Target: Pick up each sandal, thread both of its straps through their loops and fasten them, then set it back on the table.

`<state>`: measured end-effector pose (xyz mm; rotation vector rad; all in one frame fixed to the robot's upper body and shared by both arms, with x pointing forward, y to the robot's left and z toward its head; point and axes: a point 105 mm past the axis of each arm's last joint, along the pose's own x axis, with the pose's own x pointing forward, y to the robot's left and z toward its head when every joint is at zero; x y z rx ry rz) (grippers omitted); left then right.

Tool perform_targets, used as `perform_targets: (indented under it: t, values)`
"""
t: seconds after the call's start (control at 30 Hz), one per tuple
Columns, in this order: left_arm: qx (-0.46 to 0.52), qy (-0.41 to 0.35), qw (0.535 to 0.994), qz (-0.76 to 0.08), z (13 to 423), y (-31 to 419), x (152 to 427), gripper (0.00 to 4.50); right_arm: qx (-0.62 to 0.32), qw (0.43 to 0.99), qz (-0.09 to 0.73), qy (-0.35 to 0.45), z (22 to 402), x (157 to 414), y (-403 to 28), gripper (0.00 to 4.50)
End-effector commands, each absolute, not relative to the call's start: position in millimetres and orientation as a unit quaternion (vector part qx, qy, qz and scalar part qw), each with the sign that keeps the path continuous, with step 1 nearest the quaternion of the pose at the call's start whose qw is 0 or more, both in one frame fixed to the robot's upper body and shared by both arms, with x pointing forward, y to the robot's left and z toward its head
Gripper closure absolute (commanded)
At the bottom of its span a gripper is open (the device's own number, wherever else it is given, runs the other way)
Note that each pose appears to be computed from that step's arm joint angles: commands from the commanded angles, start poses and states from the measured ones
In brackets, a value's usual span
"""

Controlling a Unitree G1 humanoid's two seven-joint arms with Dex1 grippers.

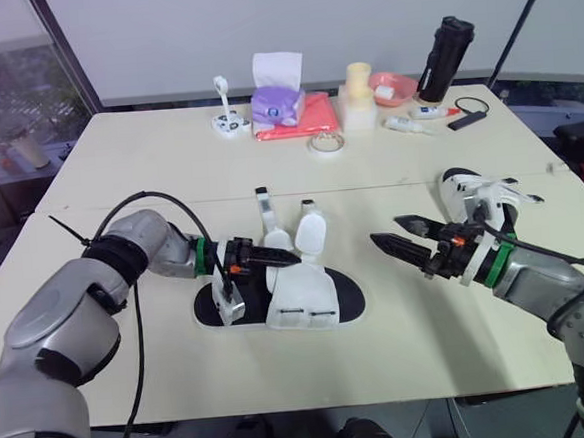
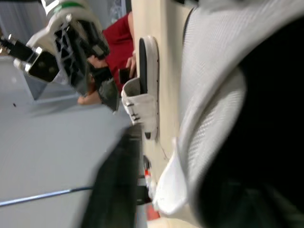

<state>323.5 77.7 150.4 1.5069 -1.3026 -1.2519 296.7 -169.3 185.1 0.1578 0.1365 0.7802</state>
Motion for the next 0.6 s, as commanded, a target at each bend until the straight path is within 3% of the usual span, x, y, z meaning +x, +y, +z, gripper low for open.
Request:
perform_targets:
  t: [0.03, 0.07, 0.2, 0.33, 0.43, 0.53, 0.6]
  values:
    - [0.579, -0.513, 0.412, -0.481, 160.0, 80.5, 321.6, 0.60, 0.062, 0.914, 0.395, 0.068, 189.3, 293.2, -167.0, 0.00]
    - [0.577, -0.505, 0.422, -0.484, 160.0, 82.8, 321.3, 0.06, 0.059, 0.911, 0.400, 0.073, 188.3, 292.2, -165.7, 0.00]
    - [0.562, -0.454, 0.491, -0.486, 164.5, 104.6, 320.8, 0.02, 0.019, 0.884, 0.455, 0.110, 180.8, 279.7, -155.5, 0.00]
    - [0.553, -0.420, 0.515, -0.502, 163.3, 124.3, 300.3, 0.02, -0.065, 0.852, 0.499, 0.145, 161.5, 271.8, -147.0, 0.00]
    - [0.543, -0.369, 0.598, -0.460, 175.5, 138.2, 301.6, 0.00, -0.087, 0.834, 0.526, 0.144, 152.8, 273.1, -142.4, 0.82]
    - [0.494, -0.244, 0.711, -0.437, 173.0, 157.0, 311.2, 0.00, -0.113, 0.823, 0.536, 0.146, 141.6, 278.3, -141.4, 2.30]
    - [0.407, -0.129, 0.797, -0.427, 167.6, 170.8, 316.7, 0.00, -0.120, 0.817, 0.545, 0.145, 135.9, 282.1, -139.3, 3.25]
